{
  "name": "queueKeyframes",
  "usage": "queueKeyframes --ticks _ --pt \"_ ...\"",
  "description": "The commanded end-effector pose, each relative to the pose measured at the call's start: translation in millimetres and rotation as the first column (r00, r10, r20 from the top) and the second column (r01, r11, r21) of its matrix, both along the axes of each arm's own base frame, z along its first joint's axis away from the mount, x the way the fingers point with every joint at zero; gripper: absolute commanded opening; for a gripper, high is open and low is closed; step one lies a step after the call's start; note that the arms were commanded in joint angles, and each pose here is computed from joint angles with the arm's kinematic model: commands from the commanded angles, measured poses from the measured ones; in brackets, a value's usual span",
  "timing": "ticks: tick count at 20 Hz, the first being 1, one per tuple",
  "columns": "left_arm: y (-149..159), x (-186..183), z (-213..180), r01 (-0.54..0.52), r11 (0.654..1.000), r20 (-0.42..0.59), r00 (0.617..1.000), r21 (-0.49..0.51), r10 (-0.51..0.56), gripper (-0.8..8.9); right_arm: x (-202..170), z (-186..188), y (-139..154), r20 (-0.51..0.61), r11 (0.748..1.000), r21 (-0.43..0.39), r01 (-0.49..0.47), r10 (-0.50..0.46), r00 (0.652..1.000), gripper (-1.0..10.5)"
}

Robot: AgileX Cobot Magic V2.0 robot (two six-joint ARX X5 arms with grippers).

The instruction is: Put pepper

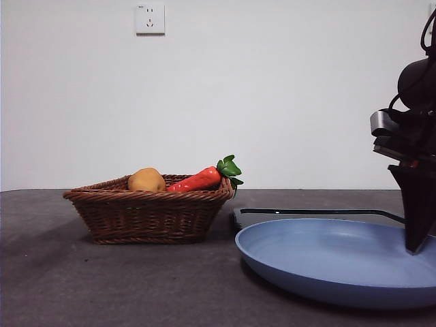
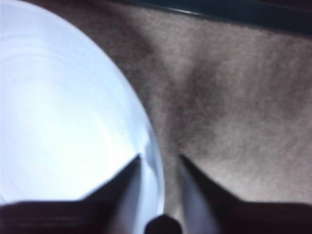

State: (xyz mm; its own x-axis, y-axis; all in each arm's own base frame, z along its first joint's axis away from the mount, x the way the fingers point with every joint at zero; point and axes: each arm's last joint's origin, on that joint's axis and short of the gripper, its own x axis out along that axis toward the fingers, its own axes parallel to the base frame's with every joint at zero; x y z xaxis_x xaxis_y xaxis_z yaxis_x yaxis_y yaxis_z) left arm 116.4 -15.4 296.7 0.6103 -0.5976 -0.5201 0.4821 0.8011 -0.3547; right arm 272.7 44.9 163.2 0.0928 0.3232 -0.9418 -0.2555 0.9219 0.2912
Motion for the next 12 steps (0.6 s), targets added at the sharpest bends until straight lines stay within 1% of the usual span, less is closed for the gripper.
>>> queueKeyframes --ticks 1,5,8,10,12 --pt "0 0 6 0.0 1.0 0.024 1.0 -0.006 0.0 3.26 4 -2 1 -0.002 1.0 -0.001 -0.008 0.008 1.0 0.0" --pt "0 2 6 -0.012 1.0 0.01 1.0 -0.015 0.012 3.26 2 0 0 -0.014 1.0 0.0 -0.003 0.003 1.0 0.0" --pt "-2 10 4 0.001 1.0 -0.003 1.0 -0.018 -0.001 3.26 -7 16 -1 -0.001 1.0 0.003 0.004 -0.004 1.0 0.0" --pt "-6 21 3 0.005 1.0 -0.01 1.0 -0.018 -0.005 3.26 -16 35 -3 0.051 1.0 0.01 0.014 -0.014 0.999 0.0" --pt "-14 36 4 0.005 1.0 -0.021 1.0 0.018 -0.004 3.26 -27 58 -8 0.129 0.999 0.025 0.037 -0.039 0.991 0.0"
